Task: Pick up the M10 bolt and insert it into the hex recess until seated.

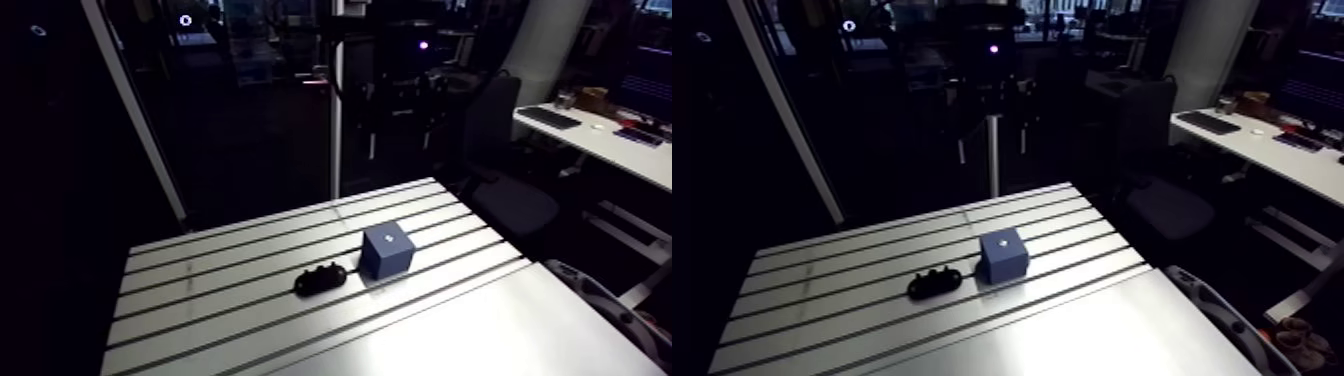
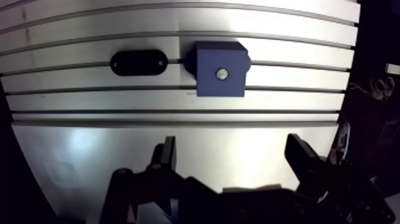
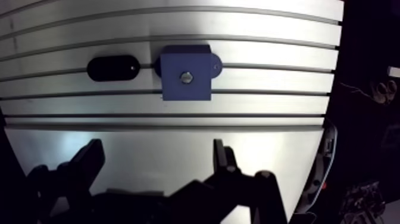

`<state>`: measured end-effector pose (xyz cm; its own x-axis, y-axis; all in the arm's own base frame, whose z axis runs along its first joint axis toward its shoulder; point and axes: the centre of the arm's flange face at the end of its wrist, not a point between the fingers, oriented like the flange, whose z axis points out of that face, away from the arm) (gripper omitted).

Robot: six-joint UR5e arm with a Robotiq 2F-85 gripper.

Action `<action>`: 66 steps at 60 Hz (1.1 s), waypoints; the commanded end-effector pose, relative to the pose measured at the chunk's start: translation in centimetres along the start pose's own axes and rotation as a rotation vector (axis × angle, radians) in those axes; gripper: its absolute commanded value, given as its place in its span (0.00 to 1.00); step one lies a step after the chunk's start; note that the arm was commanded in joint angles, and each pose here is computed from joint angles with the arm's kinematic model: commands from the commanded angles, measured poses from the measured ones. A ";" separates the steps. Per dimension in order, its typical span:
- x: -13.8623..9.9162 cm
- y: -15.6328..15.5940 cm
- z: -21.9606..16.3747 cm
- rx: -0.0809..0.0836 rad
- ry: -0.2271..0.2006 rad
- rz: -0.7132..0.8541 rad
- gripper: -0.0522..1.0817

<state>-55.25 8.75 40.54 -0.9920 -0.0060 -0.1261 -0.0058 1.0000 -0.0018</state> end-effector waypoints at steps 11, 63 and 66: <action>0.6 -6.8 -9.2 -0.023 0.057 0.043 0.05; 0.2 -14.8 -11.6 -0.039 0.107 0.002 0.05; -0.1 -15.4 -11.5 -0.038 0.103 -0.010 0.05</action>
<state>-57.06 -5.28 52.00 -0.9999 0.0029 -0.0168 0.0022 0.9992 0.0393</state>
